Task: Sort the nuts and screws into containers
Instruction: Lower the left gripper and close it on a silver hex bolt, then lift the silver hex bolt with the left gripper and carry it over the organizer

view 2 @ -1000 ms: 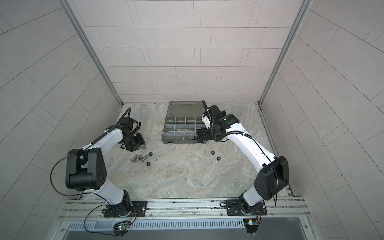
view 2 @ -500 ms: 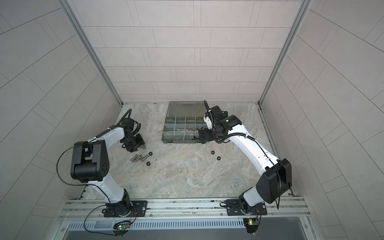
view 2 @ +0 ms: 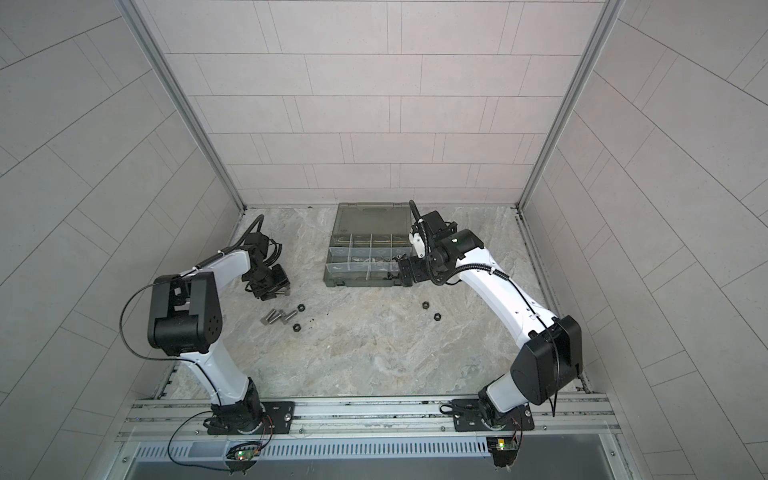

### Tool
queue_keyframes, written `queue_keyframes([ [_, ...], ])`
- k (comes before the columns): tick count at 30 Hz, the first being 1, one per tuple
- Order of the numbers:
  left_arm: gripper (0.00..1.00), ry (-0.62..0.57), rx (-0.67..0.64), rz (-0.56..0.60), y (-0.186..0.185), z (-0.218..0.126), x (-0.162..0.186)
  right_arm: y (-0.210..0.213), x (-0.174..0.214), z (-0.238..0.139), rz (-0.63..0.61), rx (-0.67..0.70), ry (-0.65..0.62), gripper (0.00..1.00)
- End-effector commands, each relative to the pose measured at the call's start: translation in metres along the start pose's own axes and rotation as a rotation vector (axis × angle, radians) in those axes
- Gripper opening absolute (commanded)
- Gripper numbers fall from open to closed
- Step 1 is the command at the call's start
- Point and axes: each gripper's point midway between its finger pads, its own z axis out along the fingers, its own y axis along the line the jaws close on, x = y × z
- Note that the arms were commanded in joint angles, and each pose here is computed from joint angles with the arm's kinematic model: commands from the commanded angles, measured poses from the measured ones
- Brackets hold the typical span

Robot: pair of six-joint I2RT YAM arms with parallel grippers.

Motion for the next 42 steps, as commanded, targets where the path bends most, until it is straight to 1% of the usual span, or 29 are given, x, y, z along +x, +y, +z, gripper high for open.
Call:
queue_keyframes([
  [1, 0.52, 0.001, -0.013, 0.001, 0.004, -0.001, -0.002, -0.003, 0.000, 0.001, -0.005, 0.010, 0.013, 0.99],
  [14, 0.51, 0.037, -0.027, 0.001, 0.008, 0.011, 0.001, -0.003, 0.006, 0.003, 0.007, 0.001, 0.028, 0.99],
  [17, 0.47, 0.048, -0.029, 0.004, 0.009, 0.014, 0.003, -0.004, 0.010, 0.003, 0.016, 0.003, 0.033, 0.99],
  [19, 0.41, 0.055, -0.033, 0.008, 0.010, 0.015, 0.004, -0.005, 0.014, 0.005, 0.024, 0.004, 0.044, 0.99],
  [25, 0.35, 0.077, -0.038, 0.023, 0.011, 0.014, 0.010, -0.006, 0.026, 0.008, 0.046, 0.000, 0.067, 0.99],
  [32, 0.25, 0.102, -0.030, 0.041, 0.010, 0.013, 0.014, -0.010, 0.033, 0.007, 0.055, 0.003, 0.075, 0.99],
  [42, 0.24, 0.092, -0.007, 0.076, 0.002, -0.006, 0.014, -0.011, 0.033, 0.005, 0.059, 0.001, 0.071, 0.99],
])
